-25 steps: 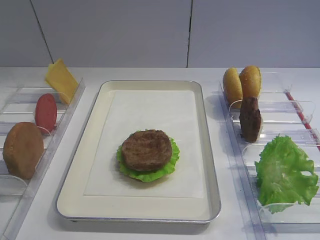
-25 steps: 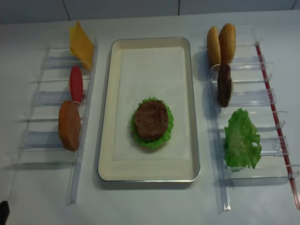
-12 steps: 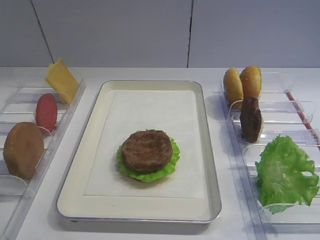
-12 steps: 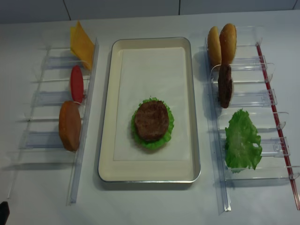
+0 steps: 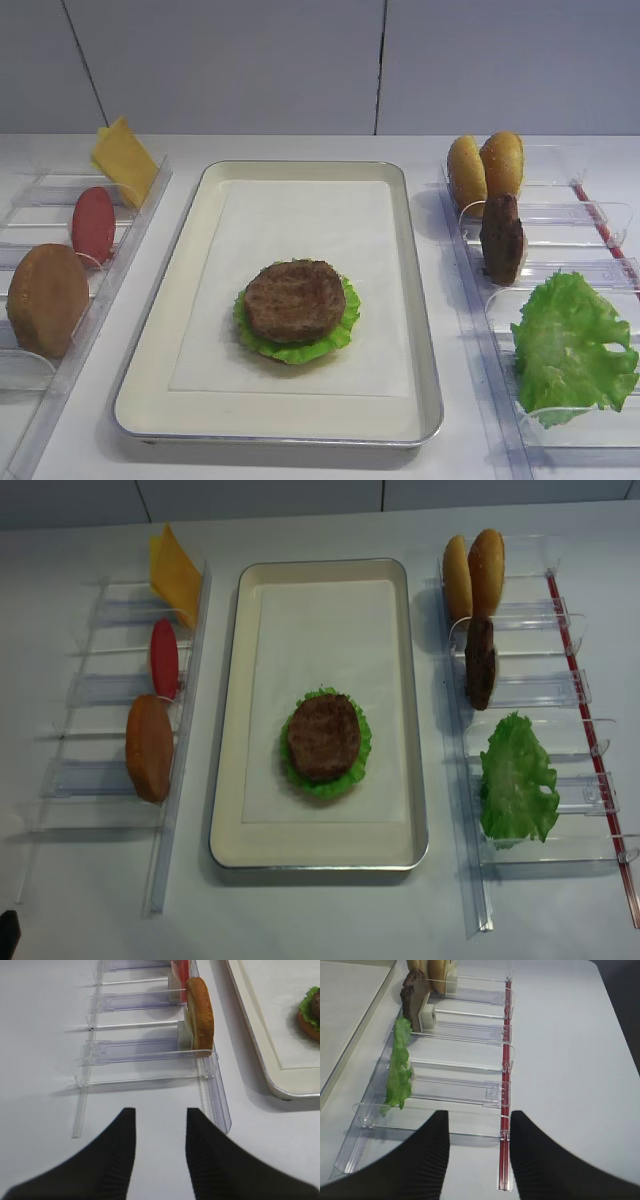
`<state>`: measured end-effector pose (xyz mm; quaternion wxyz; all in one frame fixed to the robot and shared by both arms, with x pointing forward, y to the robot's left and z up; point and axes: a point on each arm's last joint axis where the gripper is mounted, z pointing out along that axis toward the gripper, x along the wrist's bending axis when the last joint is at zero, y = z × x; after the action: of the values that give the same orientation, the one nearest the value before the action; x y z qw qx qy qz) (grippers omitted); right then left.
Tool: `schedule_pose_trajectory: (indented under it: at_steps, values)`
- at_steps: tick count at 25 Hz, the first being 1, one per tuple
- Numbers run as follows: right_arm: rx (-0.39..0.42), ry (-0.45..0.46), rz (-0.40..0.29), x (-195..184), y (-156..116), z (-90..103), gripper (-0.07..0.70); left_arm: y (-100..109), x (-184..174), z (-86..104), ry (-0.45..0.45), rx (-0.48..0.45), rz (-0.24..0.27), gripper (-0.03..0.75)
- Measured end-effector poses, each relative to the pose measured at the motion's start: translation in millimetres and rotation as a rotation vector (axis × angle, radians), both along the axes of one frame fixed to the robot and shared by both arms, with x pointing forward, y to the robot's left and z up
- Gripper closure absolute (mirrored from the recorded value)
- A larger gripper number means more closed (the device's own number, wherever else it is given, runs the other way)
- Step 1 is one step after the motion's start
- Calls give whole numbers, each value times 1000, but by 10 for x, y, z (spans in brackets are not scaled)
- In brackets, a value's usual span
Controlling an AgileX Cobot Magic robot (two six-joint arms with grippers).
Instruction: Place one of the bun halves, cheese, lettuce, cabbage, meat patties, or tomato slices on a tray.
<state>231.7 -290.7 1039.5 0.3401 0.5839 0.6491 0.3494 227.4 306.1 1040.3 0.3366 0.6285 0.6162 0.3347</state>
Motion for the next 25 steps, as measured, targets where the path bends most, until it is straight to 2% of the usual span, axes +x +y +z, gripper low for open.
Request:
schedule_pose_trajectory:
  at_steps: [25]
  values:
    - [0, 0, 0, 0, 0, 0, 309, 0, 0, 0, 0, 0, 0, 483]
